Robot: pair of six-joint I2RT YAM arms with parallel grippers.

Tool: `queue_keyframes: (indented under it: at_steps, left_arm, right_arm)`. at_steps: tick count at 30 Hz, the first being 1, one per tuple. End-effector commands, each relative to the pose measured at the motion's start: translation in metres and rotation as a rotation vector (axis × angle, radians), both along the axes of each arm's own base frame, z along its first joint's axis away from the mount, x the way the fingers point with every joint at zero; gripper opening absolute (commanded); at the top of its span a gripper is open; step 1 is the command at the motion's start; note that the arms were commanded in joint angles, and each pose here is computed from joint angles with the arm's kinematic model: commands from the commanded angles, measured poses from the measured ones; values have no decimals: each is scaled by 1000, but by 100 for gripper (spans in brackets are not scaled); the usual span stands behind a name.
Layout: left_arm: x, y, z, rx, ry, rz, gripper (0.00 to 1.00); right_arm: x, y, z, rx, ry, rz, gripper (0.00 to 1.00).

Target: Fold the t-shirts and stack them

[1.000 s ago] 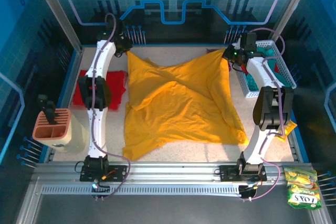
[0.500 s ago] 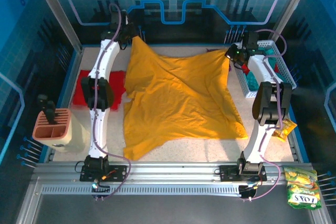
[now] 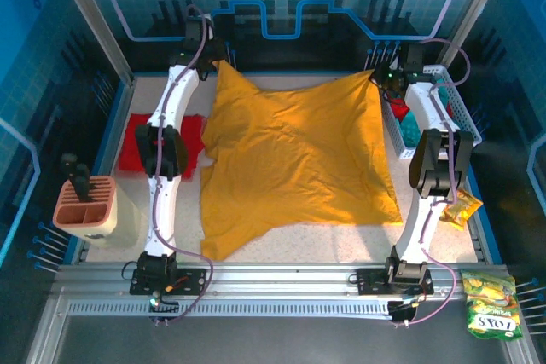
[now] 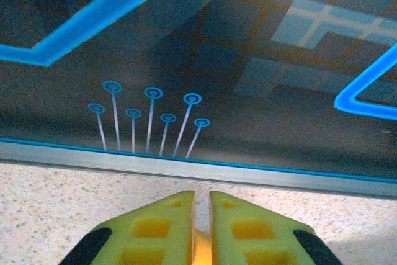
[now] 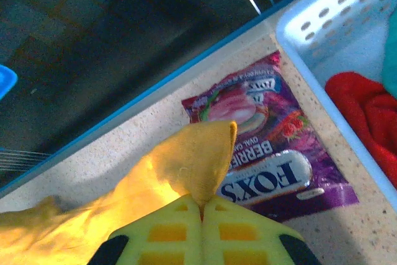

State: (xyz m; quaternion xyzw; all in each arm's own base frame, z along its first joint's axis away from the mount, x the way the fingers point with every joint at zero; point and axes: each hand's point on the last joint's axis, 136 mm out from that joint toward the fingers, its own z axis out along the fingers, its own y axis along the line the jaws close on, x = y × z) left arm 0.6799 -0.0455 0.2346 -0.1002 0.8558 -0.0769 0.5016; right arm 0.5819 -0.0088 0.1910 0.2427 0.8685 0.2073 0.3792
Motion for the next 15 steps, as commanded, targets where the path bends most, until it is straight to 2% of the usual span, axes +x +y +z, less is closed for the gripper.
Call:
queue_keyframes:
  at_steps: [1,2,3,5,6,8,9,10,15]
  left_arm:
    - [-1,7,-11,48,30,3,40]
    - [-3,7,-14,43,48,1,56]
    - [-7,6,-16,38,68,-1,66]
    - [-17,5,-20,25,110,0,71]
    - [-23,3,-20,14,127,0,72]
    - [-38,3,-20,-8,168,10,72]
    - [-49,2,-14,-24,184,16,73]
    - [-59,2,-14,-42,209,21,73]
    - [-130,-8,-28,-143,378,27,72]
  right_arm:
    - [7,-8,5,10,-13,-6,8]
    - [8,-7,6,12,-12,4,21]
    - [7,-5,7,14,-11,17,35]
    - [1,-1,7,12,2,28,65]
    - [-3,1,7,9,11,34,74]
    - [-15,5,8,-11,28,42,83]
    - [-23,5,7,-26,46,34,95]
    - [-31,5,5,-33,65,30,100]
    - [-82,14,-5,-35,135,45,100]
